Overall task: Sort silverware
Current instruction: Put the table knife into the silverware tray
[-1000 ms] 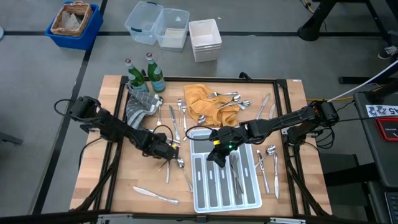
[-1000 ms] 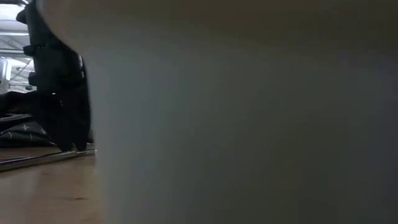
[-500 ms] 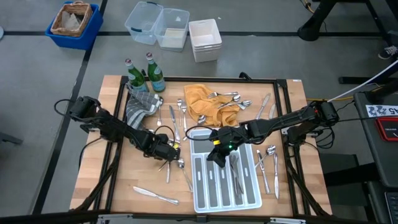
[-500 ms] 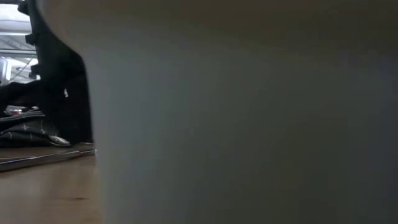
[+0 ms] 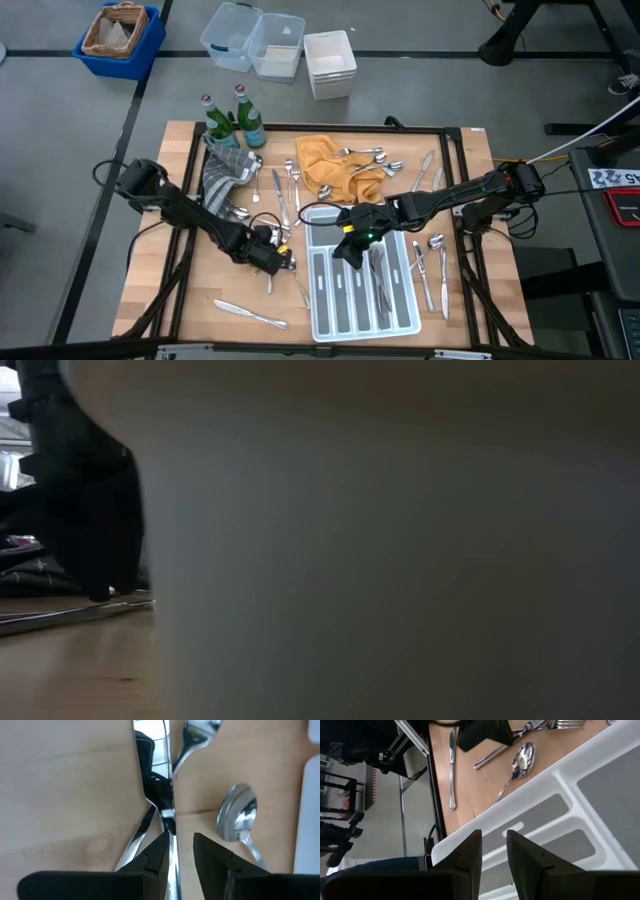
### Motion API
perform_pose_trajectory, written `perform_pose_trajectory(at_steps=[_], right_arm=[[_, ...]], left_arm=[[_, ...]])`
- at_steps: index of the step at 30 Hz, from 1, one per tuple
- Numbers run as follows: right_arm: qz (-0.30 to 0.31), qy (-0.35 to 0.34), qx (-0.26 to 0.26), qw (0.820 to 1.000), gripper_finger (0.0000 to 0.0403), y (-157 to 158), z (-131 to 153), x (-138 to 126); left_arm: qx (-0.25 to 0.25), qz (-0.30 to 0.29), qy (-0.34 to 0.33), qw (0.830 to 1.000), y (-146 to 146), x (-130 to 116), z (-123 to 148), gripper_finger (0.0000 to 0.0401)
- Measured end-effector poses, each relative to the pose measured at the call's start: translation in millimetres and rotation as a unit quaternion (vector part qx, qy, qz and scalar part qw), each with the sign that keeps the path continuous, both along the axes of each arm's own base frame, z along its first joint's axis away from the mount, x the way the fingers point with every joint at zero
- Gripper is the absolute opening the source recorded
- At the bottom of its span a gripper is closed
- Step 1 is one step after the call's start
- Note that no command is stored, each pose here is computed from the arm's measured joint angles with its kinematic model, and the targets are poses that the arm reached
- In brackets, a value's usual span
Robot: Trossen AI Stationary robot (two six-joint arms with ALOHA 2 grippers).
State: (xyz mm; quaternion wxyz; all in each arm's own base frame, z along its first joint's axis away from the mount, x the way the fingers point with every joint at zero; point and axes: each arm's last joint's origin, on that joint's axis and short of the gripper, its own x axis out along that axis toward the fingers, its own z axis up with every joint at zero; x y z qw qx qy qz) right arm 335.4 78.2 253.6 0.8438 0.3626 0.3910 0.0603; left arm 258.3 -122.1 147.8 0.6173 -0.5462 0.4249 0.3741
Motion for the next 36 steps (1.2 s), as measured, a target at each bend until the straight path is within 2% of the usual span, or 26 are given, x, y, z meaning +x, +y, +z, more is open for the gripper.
perform_pose_trajectory(at_steps=[12,36], right_arm=[[-0.003,-0.001,-0.003,1.000,0.0092,0,0,0],[0.006,-0.004,-0.009,1.000,0.0092,0,0,0]], left_arm=[[0.038,0.001,0.063,0.997,4,-3,-1,0.0076],[0.066,-0.002,0.106,0.992,6,-5,10,0.0076]])
